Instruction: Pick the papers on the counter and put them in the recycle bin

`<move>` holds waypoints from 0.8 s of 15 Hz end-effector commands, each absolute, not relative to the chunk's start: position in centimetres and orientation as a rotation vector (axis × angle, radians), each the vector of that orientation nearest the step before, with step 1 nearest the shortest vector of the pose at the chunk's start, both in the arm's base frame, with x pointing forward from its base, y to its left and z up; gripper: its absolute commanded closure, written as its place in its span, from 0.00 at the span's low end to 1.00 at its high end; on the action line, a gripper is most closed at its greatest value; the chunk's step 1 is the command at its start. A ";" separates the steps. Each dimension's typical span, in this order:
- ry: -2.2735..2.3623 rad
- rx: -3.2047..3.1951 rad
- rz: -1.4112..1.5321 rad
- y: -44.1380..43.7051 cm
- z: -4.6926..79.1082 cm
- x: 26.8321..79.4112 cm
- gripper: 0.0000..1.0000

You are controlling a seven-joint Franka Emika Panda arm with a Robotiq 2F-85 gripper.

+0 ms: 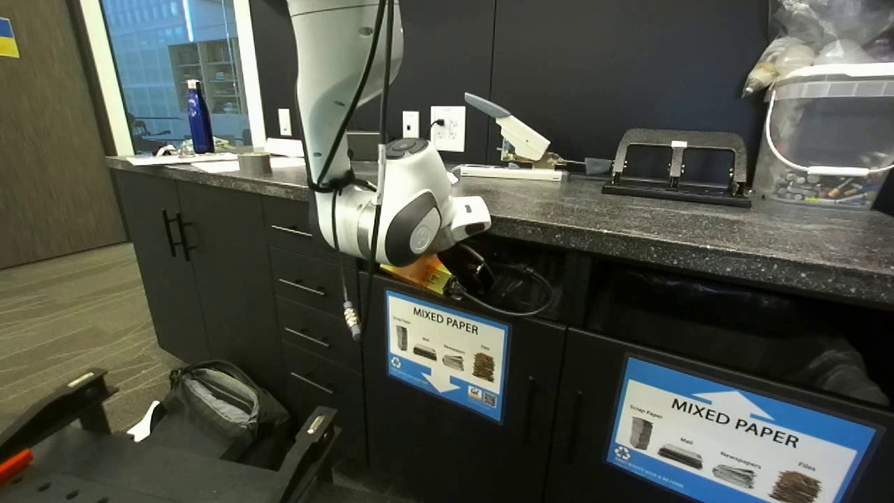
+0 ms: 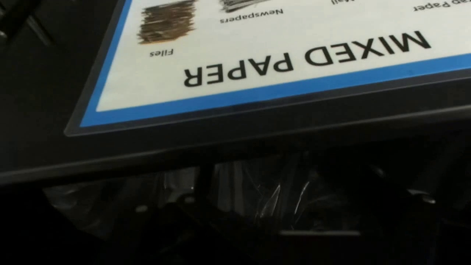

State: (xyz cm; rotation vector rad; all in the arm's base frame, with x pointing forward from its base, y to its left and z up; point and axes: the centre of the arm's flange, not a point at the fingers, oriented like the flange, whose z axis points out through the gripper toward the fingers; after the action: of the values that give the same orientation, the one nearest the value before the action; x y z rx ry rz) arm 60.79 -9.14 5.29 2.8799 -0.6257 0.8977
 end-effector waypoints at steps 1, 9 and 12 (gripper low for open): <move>-0.698 2.856 0.809 -7.3 12.2 61.4 0.00; -0.465 2.919 0.258 -1.6 22.6 63.4 0.00; -0.315 2.966 0.126 0.7 26.8 66.6 0.00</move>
State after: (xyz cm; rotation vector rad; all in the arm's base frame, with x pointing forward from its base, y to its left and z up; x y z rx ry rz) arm 62.27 -1.26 21.12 2.9128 -0.4112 0.2292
